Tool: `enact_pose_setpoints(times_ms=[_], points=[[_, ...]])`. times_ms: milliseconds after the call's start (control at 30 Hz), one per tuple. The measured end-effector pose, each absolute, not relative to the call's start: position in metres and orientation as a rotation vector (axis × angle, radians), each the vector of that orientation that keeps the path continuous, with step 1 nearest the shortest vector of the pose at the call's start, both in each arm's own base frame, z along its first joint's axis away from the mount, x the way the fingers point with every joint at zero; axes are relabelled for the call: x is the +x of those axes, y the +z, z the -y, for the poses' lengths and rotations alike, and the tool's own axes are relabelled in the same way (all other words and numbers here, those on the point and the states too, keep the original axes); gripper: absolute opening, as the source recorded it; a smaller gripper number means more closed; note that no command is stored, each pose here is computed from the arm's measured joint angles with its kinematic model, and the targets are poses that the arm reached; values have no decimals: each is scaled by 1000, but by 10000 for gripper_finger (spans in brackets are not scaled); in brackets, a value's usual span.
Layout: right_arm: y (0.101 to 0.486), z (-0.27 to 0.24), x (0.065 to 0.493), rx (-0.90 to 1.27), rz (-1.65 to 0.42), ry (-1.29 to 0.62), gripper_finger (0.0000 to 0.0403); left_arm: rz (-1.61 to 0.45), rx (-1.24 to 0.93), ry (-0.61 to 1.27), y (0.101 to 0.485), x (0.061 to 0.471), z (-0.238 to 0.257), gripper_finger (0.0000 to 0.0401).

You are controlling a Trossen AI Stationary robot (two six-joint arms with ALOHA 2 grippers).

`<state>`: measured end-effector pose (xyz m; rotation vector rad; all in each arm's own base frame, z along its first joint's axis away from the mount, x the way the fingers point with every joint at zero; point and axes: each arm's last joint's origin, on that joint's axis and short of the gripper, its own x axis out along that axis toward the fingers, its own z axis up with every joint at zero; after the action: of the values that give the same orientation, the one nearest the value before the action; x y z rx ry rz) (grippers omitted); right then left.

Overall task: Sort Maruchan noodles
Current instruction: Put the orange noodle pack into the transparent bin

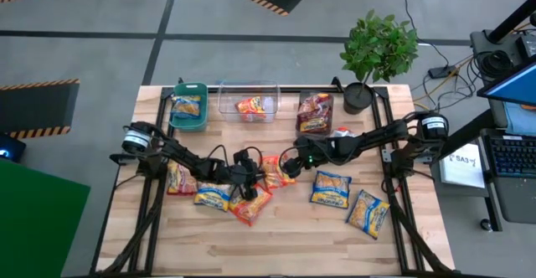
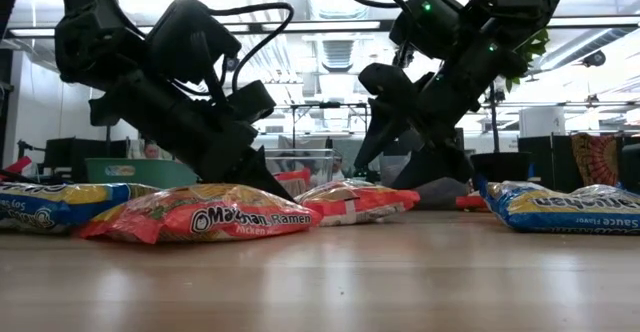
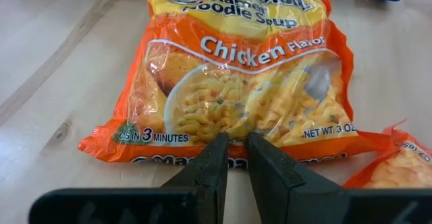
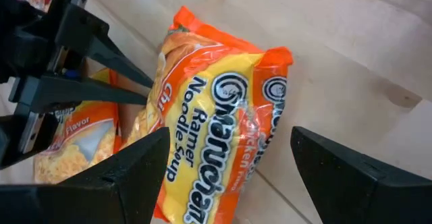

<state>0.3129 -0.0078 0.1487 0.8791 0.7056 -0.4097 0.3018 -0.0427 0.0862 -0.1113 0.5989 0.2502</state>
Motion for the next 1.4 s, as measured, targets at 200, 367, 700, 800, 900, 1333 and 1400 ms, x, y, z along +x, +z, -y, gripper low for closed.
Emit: enact_pose_setpoints(times_ms=[200,367,700,800,900,1333,1400], points=[[145,8,310,868,-698,-432,297,-608,-109,250,85,301,43,40],[137,8,309,884,-638,-405,297,-610,-109,250,85,301,43,40],[112,7,310,920,-581,-361,297,-609,-111,245,85,300,43,40],[106,5,318,923,-560,-313,297,-604,-113,243,85,301,43,40],[105,4,326,923,-545,-250,297,-601,-115,243,85,301,43,40],[115,2,333,914,-534,-170,242,-596,-118,243,85,301,43,40],[113,2,334,906,-539,-174,223,-595,-118,244,85,301,43,40]])
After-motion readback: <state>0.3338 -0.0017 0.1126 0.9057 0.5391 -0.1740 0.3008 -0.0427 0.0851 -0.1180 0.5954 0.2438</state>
